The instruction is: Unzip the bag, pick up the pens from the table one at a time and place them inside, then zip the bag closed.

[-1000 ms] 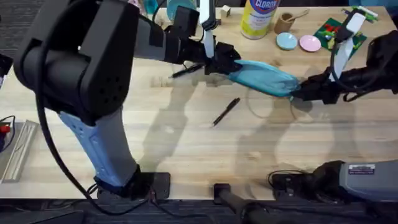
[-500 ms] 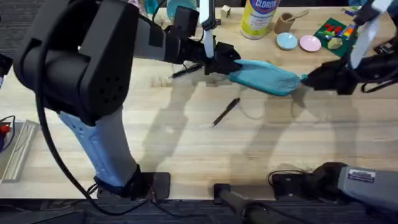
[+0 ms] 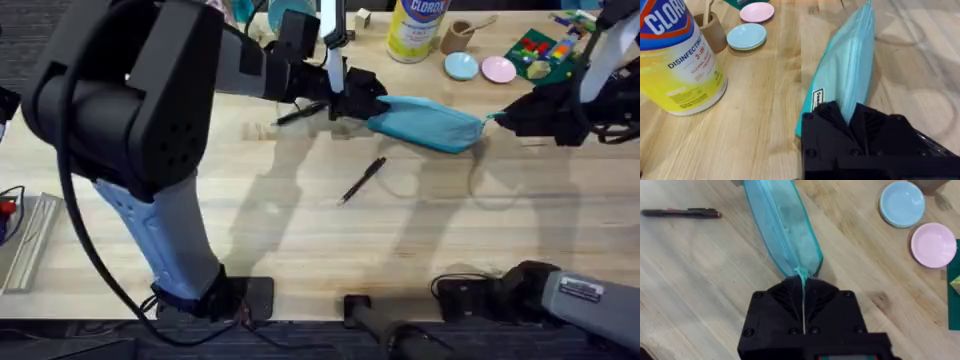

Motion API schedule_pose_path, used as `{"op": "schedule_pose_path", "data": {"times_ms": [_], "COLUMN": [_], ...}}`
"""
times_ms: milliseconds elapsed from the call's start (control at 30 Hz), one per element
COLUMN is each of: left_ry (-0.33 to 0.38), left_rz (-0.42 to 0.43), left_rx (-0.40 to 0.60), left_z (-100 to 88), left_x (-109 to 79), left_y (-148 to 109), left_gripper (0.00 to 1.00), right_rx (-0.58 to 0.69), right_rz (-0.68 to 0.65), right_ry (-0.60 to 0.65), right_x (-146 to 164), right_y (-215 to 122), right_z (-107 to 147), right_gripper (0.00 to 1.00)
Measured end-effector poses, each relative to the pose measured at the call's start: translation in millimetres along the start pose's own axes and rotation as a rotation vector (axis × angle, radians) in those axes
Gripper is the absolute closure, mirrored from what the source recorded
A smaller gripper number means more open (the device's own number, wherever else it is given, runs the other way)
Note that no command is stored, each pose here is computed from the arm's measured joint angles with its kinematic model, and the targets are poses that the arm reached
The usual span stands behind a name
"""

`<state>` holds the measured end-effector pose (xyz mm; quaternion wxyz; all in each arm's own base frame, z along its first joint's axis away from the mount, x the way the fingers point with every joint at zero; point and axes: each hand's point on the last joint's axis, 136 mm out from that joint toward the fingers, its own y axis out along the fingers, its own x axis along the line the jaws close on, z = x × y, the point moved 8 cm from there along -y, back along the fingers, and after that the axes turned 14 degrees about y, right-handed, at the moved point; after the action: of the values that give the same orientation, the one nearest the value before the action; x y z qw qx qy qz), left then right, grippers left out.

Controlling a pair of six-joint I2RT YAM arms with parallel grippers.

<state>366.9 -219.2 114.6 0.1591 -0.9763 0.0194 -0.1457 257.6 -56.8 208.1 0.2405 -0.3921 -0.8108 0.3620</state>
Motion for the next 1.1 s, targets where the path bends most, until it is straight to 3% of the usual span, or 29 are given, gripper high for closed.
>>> {"op": "schedule_pose_path", "data": {"times_ms": [233, 767, 1100], "left_ry": [0.000, 0.000, 0.000], "left_rz": [0.001, 0.002, 0.001], "left_rx": [-0.001, -0.003, -0.002], "left_z": [-0.2, -0.3, -0.2], "left_x": [0.0, -0.1, 0.0], "left_y": [0, 0, 0], "left_gripper": [0.958, 0.958, 0.958], "right_rx": [0.002, -0.088, -0.136], "right_rz": [-0.024, -0.053, -0.085], "right_ry": [-0.035, -0.284, -0.348], "right_x": [8, 36, 51], "right_y": [6, 35, 62], "right_z": [-7, -55, -80], "right_gripper": [0.971, 0.971, 0.971]}}
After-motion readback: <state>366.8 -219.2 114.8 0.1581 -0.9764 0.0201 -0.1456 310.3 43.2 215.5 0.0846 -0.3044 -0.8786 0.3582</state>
